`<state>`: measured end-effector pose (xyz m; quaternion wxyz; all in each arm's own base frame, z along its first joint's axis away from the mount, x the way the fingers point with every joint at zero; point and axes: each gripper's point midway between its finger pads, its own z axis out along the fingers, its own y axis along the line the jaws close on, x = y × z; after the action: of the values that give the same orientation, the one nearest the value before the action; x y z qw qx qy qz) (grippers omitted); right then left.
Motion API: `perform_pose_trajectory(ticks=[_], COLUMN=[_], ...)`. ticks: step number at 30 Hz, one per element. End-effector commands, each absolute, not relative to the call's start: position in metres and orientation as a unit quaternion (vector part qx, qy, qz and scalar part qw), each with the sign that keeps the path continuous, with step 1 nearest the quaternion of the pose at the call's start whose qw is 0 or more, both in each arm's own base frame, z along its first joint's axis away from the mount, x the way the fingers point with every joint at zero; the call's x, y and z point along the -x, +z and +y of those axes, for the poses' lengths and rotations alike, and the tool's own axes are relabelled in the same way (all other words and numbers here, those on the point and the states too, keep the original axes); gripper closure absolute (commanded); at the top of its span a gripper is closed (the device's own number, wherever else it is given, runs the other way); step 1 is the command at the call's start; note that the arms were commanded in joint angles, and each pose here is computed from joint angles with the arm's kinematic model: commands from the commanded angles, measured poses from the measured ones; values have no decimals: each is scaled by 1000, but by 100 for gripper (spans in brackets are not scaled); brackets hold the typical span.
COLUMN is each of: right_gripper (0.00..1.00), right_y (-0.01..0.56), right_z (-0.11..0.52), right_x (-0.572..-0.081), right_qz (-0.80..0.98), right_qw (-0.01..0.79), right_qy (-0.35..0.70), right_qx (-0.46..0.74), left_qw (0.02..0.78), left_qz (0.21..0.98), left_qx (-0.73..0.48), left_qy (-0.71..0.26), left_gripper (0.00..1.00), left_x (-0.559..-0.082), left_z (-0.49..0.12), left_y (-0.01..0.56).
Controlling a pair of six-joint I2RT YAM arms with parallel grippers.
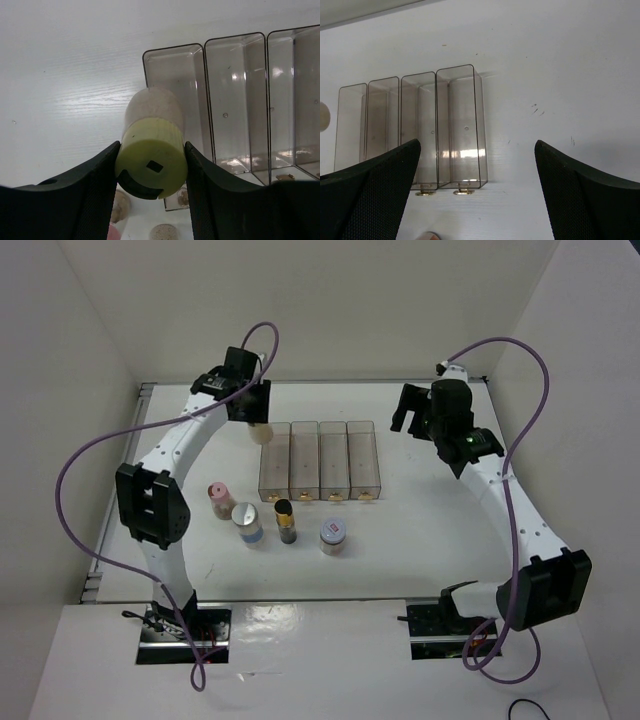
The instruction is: Organize the condiment bottles
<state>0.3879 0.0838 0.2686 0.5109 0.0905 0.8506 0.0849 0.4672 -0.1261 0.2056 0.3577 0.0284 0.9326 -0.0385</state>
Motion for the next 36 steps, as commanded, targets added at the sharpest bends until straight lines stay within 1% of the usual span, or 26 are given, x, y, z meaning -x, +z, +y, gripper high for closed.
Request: perform_pose_trajectory(ticks=[1,5,10,17,28,31,32,33,36], right_gripper=[1,1,1,1,1,1,1,1,1], right_y=[289,285,277,277,261,264,264,264,264], right_z=[86,86,85,85,85,85,86,86,86], right_x=[-397,-399,-399,-399,-398,-397,-396,-396,-396], right_qz=[836,839,843,843,852,850,851,851,851], right_qw=[534,529,522,522,508,511,510,510,510], right_qy=[87,85,81,81,75,77,80,80,80], right_qx=[-97,-97,-102,-102,-101,-101,-99,-99,-99], left_qw=[392,387,371,359,337,332,327,323,323], left_qz=[917,918,924,930,939,941,942,944,944], left_qx=[-47,-58,-73,-66,-62,-62,-62,-63,-57], left_qy=[-54,-59,-55,-44,-35,-33,-32,-31,-27], left_gripper=[58,58,58,58,58,57,53,52,51], left_x=[-482,-493,-494,-497,-500,-501,-501,-501,-504], left_z=[-143,-154,-170,-168,-168,-168,-168,-168,-168], left_y=[227,218,201,185,160,154,148,144,142])
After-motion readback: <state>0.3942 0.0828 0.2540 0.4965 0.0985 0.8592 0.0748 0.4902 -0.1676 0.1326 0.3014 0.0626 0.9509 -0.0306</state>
